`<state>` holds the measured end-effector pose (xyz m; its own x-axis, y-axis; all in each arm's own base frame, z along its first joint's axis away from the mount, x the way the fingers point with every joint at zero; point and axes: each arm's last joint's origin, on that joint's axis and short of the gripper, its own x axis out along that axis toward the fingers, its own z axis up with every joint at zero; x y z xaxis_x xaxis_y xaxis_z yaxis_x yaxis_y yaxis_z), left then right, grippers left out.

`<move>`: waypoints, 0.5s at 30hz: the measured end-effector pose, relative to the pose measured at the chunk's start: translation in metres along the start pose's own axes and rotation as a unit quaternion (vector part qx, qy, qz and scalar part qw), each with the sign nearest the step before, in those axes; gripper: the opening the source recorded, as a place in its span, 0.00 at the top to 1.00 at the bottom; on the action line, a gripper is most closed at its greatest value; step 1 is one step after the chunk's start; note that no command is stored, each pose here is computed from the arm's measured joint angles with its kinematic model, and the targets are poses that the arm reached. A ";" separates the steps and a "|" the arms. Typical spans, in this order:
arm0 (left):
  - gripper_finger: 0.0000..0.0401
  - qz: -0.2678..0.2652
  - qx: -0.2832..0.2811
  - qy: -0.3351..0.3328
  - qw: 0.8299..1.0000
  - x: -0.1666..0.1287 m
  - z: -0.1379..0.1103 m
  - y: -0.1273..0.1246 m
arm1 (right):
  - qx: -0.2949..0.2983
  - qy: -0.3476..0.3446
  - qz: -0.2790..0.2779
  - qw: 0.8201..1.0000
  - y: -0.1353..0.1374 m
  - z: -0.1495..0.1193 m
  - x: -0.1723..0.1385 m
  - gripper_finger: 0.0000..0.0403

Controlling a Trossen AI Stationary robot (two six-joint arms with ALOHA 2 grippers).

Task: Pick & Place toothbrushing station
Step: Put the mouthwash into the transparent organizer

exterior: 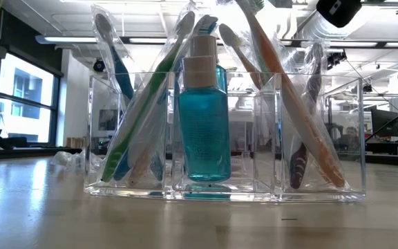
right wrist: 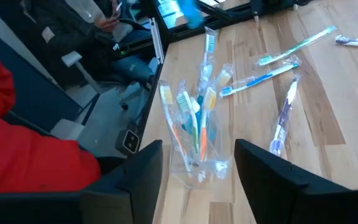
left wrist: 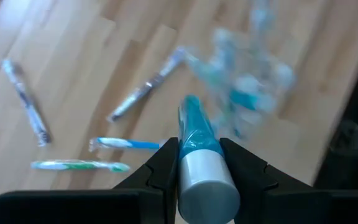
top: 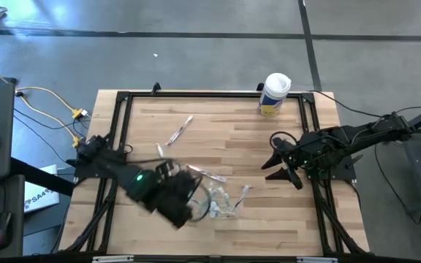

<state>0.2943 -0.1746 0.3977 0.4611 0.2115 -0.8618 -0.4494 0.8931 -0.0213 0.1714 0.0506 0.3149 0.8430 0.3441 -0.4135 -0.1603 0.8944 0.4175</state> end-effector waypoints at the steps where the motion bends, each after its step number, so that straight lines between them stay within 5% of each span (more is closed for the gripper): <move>1: 0.77 -0.007 0.010 0.000 1.000 -0.004 -0.006 -0.004 | 0.004 0.000 0.000 1.000 0.000 0.000 0.000 0.52; 8: 0.77 -0.061 0.141 -0.018 0.988 -0.019 -0.045 -0.041 | 0.010 -0.003 0.000 1.000 0.000 0.000 0.000 0.52; 15: 0.77 -0.063 0.246 -0.027 0.967 0.005 -0.043 -0.061 | 0.006 -0.014 0.005 1.000 0.001 0.003 0.000 0.52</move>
<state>0.2912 -0.2447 0.3733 0.5341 0.0969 -0.8398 0.0260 0.9911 0.1309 0.1725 0.0508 0.3175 0.8554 0.3455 -0.3859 -0.1639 0.8873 0.4311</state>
